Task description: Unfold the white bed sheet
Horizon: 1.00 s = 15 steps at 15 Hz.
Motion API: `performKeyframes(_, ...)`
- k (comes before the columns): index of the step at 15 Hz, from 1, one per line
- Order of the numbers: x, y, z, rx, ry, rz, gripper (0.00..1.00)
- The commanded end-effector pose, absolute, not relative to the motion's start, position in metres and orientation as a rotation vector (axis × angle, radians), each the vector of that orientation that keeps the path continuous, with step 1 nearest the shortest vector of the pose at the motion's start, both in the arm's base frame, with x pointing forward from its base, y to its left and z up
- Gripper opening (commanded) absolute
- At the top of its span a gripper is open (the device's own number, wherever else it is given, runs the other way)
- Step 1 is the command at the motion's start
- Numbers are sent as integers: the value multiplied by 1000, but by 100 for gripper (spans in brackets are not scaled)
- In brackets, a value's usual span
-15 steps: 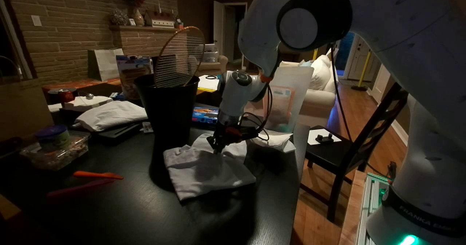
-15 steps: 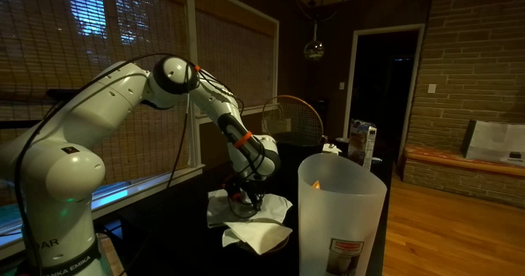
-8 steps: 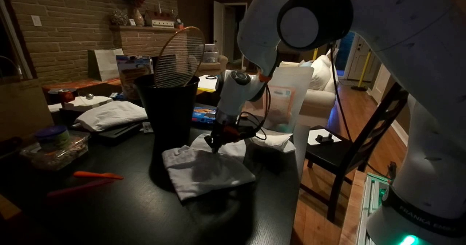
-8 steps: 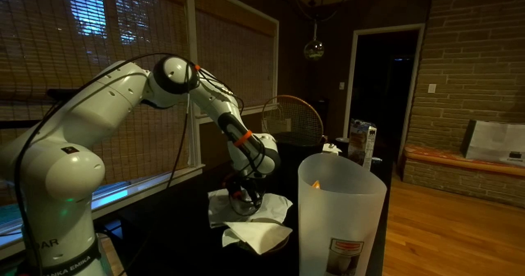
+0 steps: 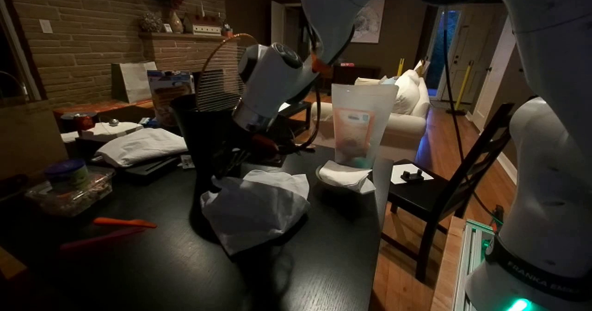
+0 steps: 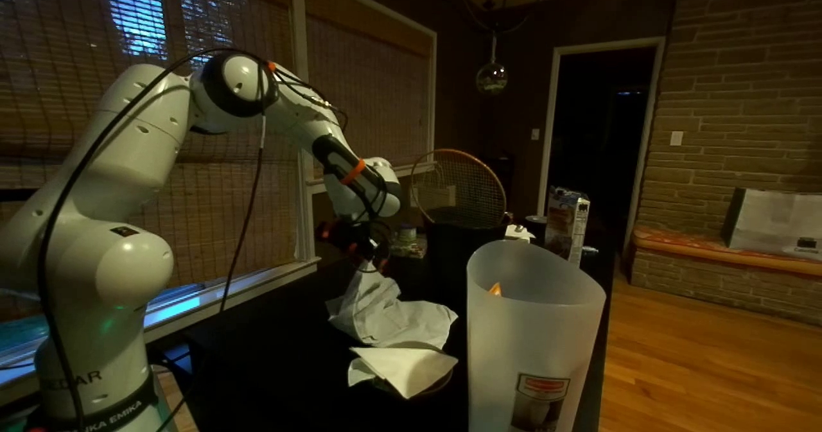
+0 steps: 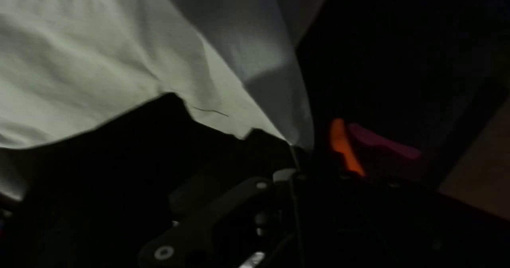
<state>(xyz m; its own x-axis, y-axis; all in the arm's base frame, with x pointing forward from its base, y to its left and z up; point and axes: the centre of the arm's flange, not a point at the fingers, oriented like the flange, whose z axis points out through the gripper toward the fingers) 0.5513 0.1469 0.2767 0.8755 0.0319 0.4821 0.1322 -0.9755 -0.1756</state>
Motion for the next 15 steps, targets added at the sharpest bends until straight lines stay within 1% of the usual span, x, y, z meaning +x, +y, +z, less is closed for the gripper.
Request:
performKeyframes(1, 546, 167, 288, -2818, -182, -740, 7)
performKeyframes(3, 540, 187, 298, -2795, -237, -752, 7)
performKeyframes(4, 540, 186, 298, -2796, -237, -752, 2)
performKeyframes(6, 543, 212, 301, -2742, -315, -831, 2)
performKeyframes(9, 540, 284, 325, -2672, -570, -919, 2)
performKeyframes(13, 522, 369, 345, -2489, -827, -921, 2)
performKeyframes(15, 514, 395, 349, -2387, -946, -921, 2)
